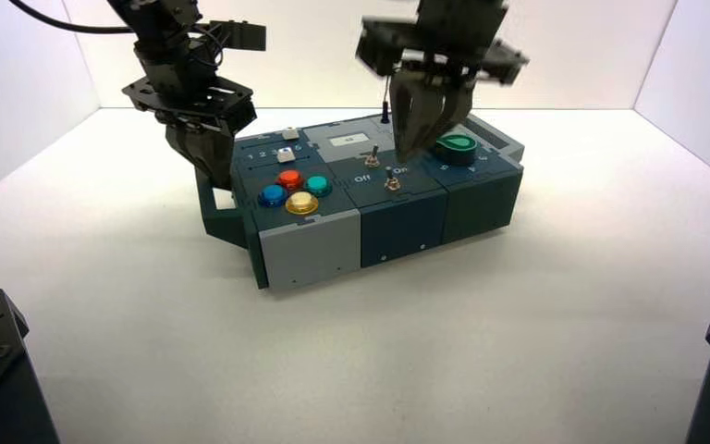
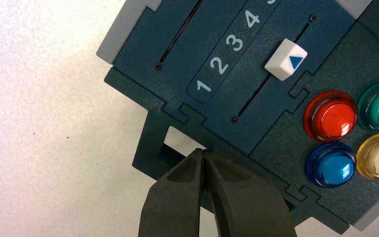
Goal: Flip the bottom switch off with the right gripper.
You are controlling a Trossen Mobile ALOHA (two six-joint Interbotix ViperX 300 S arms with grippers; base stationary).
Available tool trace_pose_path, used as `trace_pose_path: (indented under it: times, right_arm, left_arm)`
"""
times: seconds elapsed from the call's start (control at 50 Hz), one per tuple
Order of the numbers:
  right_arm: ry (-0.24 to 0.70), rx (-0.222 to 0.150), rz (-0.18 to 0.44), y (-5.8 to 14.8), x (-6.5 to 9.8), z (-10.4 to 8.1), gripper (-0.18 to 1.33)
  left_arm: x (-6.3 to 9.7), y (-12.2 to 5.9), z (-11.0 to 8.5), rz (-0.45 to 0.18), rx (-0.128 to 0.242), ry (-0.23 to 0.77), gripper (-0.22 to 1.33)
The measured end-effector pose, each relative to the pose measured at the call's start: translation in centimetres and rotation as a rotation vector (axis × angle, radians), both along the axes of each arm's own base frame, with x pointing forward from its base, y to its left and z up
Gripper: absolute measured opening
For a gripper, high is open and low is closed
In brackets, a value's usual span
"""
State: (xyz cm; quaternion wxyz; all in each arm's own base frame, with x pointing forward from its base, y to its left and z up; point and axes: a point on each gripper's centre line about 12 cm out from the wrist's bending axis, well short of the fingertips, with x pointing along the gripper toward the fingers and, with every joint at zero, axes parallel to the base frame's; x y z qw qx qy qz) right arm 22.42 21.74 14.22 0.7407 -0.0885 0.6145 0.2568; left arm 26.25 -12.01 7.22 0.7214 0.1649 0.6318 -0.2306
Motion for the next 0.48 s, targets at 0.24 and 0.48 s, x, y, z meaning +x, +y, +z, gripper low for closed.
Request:
trace_pose_path:
  times: [0.24, 0.48]
  right_arm:
    - [-0.015, -0.021, 0.023, -0.8, -0.5, 0.0, -0.14]
    - [-0.014, -0.034, 0.029, -1.1, -0.7, -0.3, -0.14]
  left_arm:
    - [-0.1, 0.1, 0.2, 0.001, -0.004, -0.013, -0.15]
    - [-0.2, 0.1, 0.2, -0.001, -0.004, -0.013, -0.15]
